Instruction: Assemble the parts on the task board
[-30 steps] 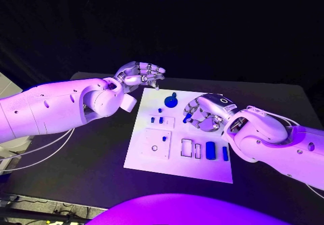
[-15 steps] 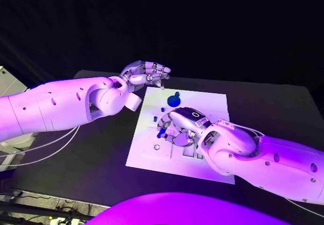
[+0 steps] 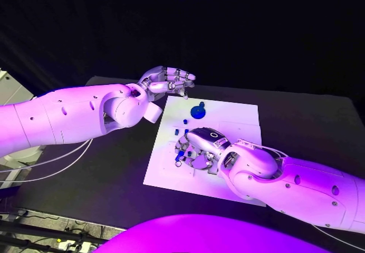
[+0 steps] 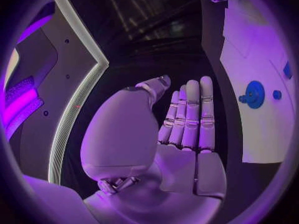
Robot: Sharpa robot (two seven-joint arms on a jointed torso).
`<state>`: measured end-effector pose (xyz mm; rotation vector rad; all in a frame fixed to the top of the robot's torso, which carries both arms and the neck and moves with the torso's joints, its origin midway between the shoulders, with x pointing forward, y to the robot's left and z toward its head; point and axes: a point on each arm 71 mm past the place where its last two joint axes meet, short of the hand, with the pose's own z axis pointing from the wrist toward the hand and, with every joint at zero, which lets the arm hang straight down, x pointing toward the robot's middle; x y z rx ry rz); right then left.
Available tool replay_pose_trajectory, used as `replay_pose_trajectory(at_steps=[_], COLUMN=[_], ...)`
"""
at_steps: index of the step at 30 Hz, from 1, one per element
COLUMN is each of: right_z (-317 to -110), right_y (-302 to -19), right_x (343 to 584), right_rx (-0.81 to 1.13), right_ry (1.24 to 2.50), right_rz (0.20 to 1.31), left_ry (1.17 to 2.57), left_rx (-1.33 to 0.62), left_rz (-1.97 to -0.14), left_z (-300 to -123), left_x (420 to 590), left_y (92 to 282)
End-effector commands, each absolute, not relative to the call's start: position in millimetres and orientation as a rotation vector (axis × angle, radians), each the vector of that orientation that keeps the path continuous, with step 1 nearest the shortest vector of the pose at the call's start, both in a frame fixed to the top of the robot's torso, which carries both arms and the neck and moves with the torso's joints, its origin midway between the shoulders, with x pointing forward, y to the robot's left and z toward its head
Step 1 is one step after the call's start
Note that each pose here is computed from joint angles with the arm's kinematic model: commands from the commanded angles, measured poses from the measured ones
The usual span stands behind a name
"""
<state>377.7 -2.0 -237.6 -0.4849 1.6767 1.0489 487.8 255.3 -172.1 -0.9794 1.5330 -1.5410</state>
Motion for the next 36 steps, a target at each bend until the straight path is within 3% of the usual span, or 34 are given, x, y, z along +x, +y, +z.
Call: replay_pose_trajectory(at_steps=[1, 36], right_z=[-242.7, -255.5], right_y=[-0.8, 8.1], right_x=[376.3, 371.5], right_rx=[-0.535, -0.614], right_ry=[1.709, 1.713], right_rz=[1.025, 0.937], left_ry=[1.536, 1.542], left_rx=[-0.975, -0.977], left_rz=[-1.567, -1.567], left_z=[-171.1, -171.3], left_x=[487.2, 486.9], left_y=[252.6, 253.1])
